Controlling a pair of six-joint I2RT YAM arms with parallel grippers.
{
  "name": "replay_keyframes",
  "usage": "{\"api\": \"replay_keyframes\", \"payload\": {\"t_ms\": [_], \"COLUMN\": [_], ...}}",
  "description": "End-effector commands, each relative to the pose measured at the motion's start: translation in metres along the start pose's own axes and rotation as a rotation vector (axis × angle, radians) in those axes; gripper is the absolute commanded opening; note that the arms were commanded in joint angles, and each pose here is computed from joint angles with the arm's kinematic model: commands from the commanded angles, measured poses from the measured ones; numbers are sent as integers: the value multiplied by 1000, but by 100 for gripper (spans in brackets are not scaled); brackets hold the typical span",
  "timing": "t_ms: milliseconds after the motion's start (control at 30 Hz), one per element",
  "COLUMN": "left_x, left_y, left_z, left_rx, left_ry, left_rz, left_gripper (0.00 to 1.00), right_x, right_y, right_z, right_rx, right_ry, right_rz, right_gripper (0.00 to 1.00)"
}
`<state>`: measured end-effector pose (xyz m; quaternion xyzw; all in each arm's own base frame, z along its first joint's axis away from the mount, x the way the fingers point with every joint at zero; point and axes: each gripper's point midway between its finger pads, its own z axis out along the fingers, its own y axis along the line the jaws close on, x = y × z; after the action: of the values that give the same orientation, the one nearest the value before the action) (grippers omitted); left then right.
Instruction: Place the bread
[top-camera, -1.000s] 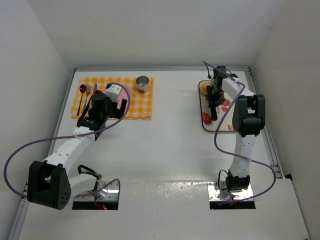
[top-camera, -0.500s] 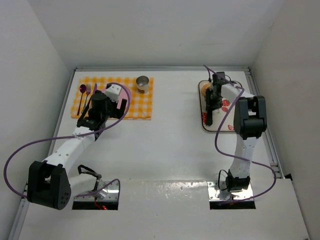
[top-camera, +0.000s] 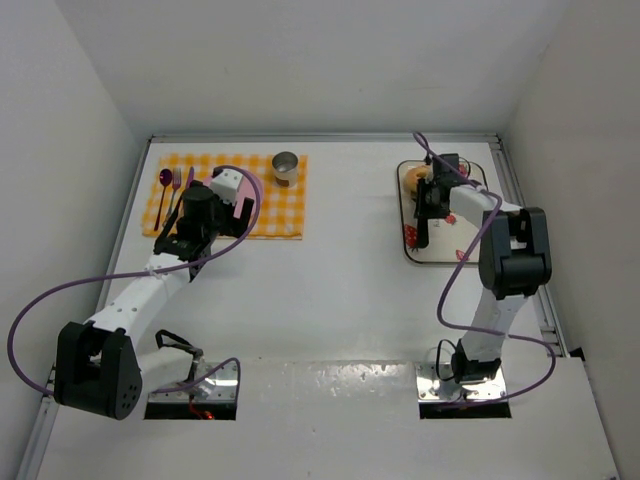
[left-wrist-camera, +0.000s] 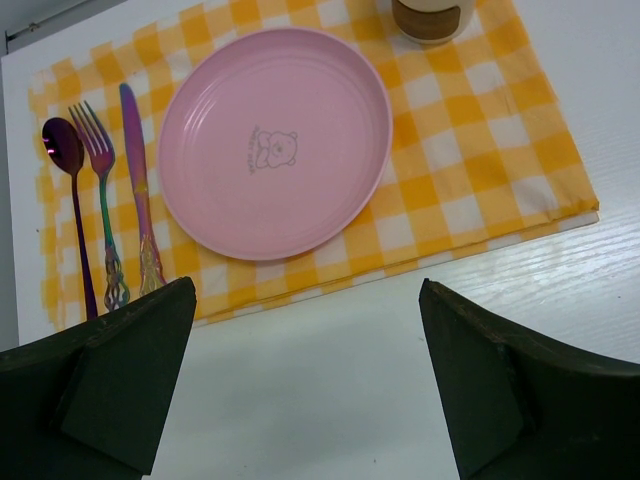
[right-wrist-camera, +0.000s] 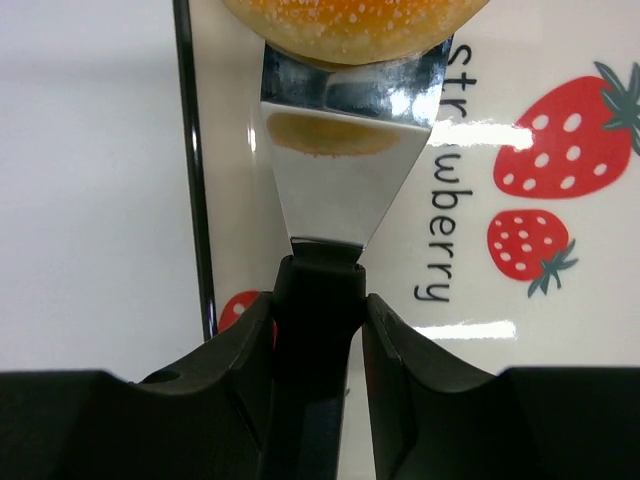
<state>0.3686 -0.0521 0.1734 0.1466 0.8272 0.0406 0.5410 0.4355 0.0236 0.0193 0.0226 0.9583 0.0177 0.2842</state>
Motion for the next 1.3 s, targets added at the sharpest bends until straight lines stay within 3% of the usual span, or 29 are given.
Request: {"api": "replay_keyframes", "payload": {"t_ms": [0,333,500,600,633,800,967,1133,1233,1267], "left_x": [-12,-10,7,19,22,46,72,82,94,94], "left_y": [3,9,20,34,39,64,79,82,85,89], "left_z": [-5,-3,-3,-9,-13,-31,-47,-57,-64,-67], "left_rx": [-12,-40,-112,-179,-206,-308,-375,-384,-402,-423], "left_ry": [-44,-38,38,101,110,210,247,257,284,279], "left_rz": [-12,-27,-189,-240,-261,-268,-254,-197,-141,-125], "left_gripper": [100,100,100,100,100,100,100,100,100,100], "right_x": [-56,-56,-57,-63,-48,-73,-65,-61,-77,-62], "right_y": [4,20,53,82,96,161,232,303,350,362], "right_z": [-34,-73,-94,-107,-106,-125,-117,-114,-131,-115], "right_rx": [-25,-44,-103,-150,-170,-277,-377,-471,-538,-542], "right_ry": [-240,-293,-231,-230,-173,-159,-136,-130,-190,-155], "right_rz": [27,-41,-151,-215,-251,-355,-440,-496,-508,-524], "right_gripper": [0,0,0,0,0,0,0,0,0,0]}}
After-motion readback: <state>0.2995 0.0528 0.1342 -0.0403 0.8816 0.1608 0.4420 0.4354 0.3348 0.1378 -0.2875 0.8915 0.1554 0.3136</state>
